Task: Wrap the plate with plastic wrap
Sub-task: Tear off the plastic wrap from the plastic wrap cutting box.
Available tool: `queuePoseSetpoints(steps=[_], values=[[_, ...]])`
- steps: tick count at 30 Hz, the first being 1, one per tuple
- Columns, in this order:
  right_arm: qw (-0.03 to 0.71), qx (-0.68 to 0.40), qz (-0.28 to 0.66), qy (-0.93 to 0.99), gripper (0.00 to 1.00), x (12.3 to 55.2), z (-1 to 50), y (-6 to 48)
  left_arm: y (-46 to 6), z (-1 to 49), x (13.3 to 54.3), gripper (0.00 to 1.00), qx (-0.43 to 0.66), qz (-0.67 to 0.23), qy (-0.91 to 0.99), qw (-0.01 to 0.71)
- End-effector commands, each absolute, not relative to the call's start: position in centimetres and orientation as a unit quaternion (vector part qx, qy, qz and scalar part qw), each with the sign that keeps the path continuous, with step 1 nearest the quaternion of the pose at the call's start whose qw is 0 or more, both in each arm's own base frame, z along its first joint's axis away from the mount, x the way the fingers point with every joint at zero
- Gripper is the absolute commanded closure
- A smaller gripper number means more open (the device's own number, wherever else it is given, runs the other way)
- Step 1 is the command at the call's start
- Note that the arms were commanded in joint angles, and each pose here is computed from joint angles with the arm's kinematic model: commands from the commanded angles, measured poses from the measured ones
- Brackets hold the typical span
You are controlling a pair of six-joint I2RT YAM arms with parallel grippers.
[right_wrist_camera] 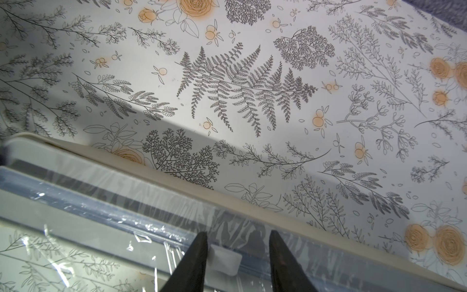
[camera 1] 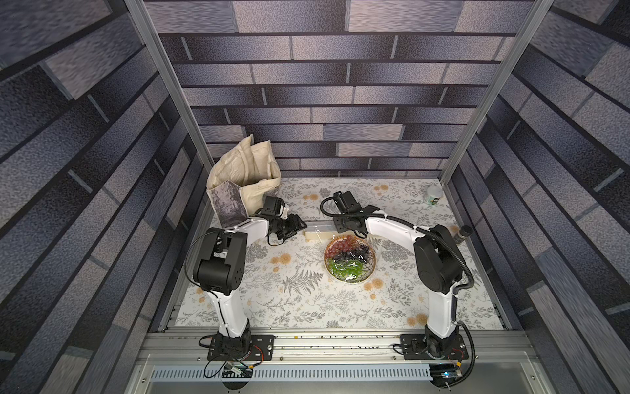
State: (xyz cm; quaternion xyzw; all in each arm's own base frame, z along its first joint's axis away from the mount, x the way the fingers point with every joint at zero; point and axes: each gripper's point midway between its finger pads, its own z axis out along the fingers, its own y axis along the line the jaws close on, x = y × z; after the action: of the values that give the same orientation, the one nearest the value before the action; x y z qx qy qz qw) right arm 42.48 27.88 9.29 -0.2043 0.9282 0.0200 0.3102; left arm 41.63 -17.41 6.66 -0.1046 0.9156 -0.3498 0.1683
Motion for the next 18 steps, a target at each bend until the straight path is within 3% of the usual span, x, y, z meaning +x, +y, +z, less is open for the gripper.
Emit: queuePoseSetpoints(steps=[1, 18], values=[[0.298, -0.205, -0.013, 0.932, 0.58, 42.3, 8.6, 26.6, -16.7, 4.1, 40.6, 0.39, -0.11, -0.311, 0.933, 0.144], [0.302, -0.166, -0.048, 0.937, 0.58, 42.3, 9.1, 21.2, -16.7, 4.2, 40.6, 0.39, -0.111, -0.309, 0.934, 0.143]])
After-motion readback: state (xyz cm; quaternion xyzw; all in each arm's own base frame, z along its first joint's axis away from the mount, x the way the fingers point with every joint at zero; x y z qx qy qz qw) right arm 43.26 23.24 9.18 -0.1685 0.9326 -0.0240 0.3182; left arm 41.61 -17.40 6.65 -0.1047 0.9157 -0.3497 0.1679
